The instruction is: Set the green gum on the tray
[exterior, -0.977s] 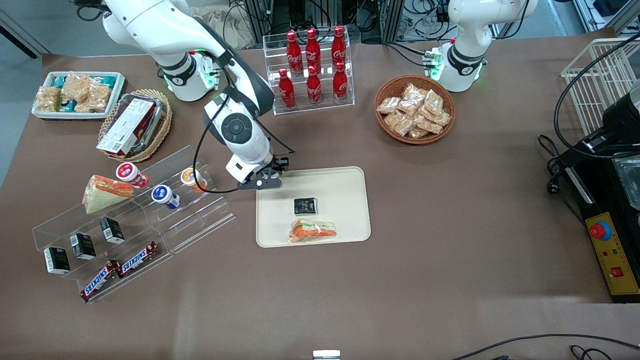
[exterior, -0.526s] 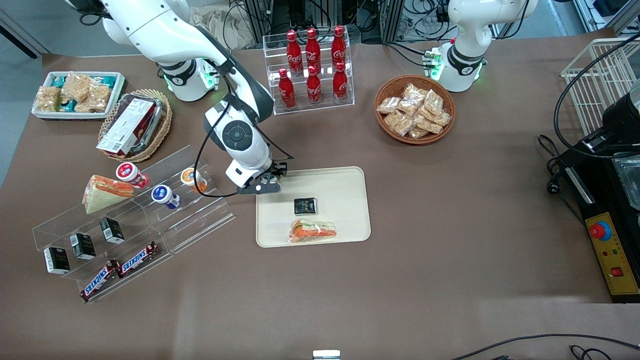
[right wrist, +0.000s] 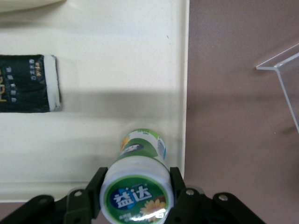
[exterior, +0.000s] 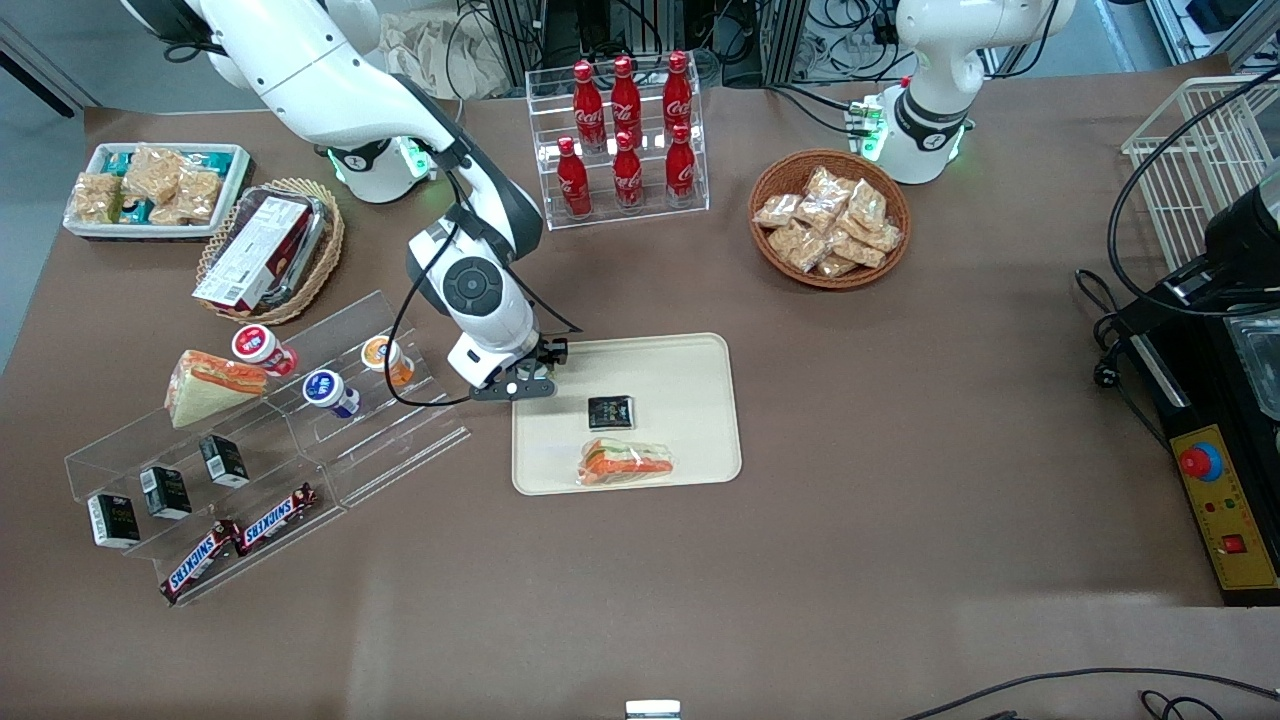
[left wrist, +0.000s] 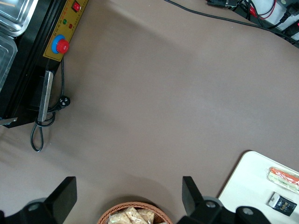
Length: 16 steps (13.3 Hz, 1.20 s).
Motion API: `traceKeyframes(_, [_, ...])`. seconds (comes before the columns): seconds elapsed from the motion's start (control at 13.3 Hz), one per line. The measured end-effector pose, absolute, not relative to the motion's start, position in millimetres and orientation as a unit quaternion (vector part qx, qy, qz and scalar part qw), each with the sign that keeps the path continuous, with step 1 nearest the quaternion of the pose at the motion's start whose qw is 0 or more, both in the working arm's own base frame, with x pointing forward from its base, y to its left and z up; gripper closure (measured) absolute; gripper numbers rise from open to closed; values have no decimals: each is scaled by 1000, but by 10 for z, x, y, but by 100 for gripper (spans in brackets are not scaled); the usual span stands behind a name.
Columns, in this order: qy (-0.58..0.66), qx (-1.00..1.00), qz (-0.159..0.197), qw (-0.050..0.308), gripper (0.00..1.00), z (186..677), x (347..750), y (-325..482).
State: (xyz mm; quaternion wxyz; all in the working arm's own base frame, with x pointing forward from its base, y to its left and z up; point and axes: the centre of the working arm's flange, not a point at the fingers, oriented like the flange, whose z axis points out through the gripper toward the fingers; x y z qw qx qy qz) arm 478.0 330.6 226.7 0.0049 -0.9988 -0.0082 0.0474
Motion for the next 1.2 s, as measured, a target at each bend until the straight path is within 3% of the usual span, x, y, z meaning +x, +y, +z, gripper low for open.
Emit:
traceKeyframes(0.23, [-8, -999, 47, 5, 41, 2266, 4790, 3311])
traceKeyframes(0.6, [-9, -999, 44, 7, 1, 2287, 4807, 3320])
traceKeyframes(0.75, [-14, -1000, 25, 10, 1, 2449, 4878, 3340])
traceKeyframes(1.05, [-28, -999, -24, 5, 1, 3221, 5029, 3200])
traceKeyframes(1.2, [-45, -999, -23, -13, 1, 3724, 5082, 3037])
